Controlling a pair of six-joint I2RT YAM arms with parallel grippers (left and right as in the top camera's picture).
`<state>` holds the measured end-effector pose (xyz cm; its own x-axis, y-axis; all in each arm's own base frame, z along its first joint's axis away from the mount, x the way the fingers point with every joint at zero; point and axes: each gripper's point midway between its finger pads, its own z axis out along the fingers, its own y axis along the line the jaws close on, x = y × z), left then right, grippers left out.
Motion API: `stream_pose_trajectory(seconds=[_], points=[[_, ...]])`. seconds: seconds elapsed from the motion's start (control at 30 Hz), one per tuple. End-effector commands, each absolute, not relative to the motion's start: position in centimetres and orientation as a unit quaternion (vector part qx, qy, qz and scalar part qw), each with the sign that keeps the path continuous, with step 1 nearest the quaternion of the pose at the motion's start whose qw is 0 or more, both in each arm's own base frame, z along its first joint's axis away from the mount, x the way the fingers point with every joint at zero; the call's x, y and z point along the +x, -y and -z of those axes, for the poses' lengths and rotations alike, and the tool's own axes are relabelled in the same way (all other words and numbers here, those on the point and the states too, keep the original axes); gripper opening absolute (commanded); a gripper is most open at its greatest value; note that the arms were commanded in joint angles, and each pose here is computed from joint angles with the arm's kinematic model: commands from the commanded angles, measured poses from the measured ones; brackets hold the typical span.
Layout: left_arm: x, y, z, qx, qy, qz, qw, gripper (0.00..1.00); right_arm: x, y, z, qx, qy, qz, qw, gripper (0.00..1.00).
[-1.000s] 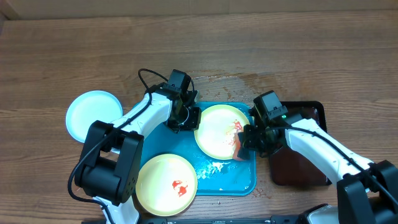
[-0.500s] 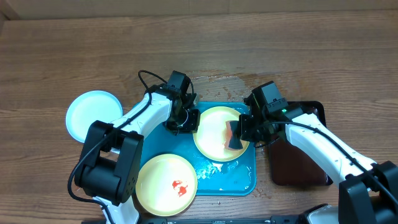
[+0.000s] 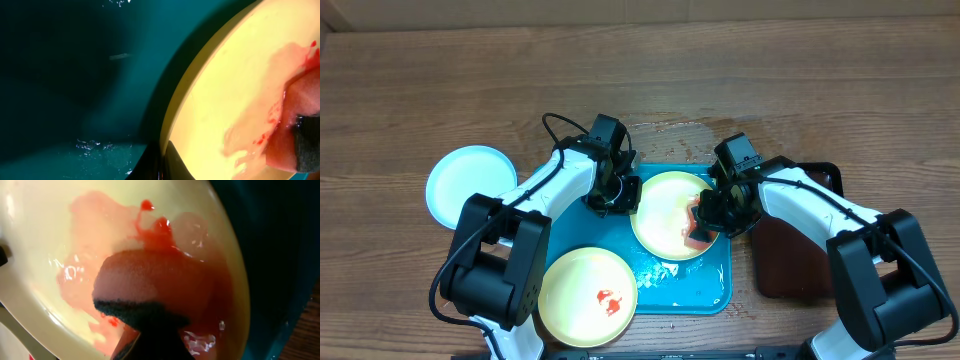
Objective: Clean dirty plates on tray and stack at the side
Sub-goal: 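Scrub the yellow plate with the sponge while the left gripper holds its rim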
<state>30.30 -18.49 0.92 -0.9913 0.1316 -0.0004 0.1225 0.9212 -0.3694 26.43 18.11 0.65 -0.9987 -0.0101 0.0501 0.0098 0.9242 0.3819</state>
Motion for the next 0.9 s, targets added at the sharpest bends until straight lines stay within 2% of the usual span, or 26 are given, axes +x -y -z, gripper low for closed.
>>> stream_pose_trajectory(seconds=[0.0, 0.23, 0.33, 0.5, 0.67, 0.87], points=[[29.7, 18.7, -0.6, -0.074, 0.978, -0.194, 0.024, 0.04, 26.0, -18.7, 0.9, 0.080, 0.981, 0.177, 0.024, 0.04], [29.5, 18.8, -0.6, -0.076, 0.978, -0.193, 0.026, 0.04, 22.9, -24.3, -0.1, 0.194, 0.961, 0.195, 0.029, 0.04], [29.5, 18.8, -0.6, -0.077, 0.978, -0.193, 0.026, 0.04, 21.6, -25.9, -0.3, 0.212, 0.958, 0.191, 0.032, 0.04], [29.2, 18.7, -0.6, -0.076, 0.978, -0.191, 0.031, 0.04, 22.7, -24.9, -0.2, 0.134, 0.976, 0.169, 0.031, 0.04], [29.1, 18.7, -0.6, -0.075, 0.978, -0.190, 0.034, 0.04, 28.4, -22.4, -0.6, 0.019, 0.980, 0.196, -0.020, 0.04], [28.9, 18.8, -0.6, -0.077, 0.978, -0.190, 0.037, 0.04, 32.3, -20.0, 0.0, -0.032, 0.977, 0.205, -0.058, 0.04]])
